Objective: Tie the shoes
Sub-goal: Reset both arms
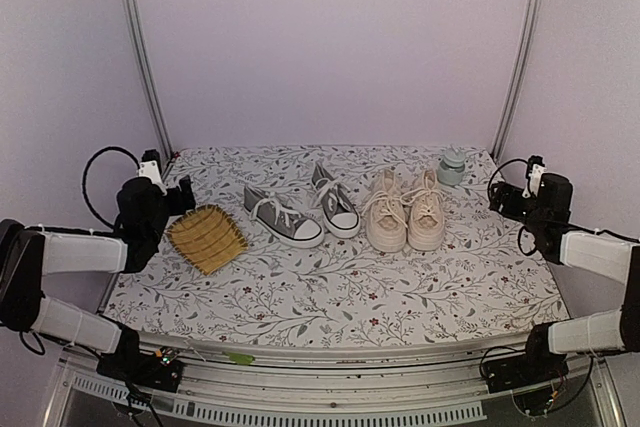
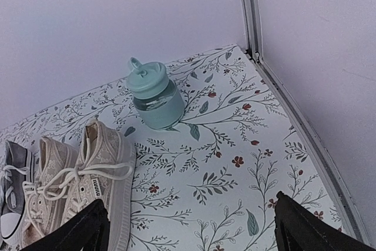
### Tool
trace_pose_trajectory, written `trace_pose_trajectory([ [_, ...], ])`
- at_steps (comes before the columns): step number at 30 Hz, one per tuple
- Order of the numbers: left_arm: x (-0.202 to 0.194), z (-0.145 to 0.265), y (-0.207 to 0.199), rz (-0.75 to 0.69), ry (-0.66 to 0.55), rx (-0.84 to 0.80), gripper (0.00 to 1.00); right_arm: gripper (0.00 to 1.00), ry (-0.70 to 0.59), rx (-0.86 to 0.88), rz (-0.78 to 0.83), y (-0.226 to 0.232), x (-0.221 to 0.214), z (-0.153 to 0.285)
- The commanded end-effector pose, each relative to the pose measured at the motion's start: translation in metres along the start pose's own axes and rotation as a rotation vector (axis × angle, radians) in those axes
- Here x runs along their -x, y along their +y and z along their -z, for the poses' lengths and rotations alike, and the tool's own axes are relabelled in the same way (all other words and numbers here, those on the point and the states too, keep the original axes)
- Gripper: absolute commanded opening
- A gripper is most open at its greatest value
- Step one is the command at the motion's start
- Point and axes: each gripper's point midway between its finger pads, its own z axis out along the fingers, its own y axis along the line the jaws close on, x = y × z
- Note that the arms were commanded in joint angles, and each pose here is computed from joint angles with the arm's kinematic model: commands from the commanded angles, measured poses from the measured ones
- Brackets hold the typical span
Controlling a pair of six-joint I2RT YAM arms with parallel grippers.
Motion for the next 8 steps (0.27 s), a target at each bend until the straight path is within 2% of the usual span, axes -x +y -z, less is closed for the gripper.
trace_pose_trajectory([
  [1, 0.018, 0.009, 0.012, 0.029, -0.091, 0.034, 0.96, 0.98, -0.058, -0.012, -0.009, -0.003, 0.004, -0.003],
  [8, 0.016, 0.022, 0.029, -0.074, -0.118, 0.097, 0.96, 0.96, -0.104, 0.02, 0.052, 0.0, 0.004, 0.002],
])
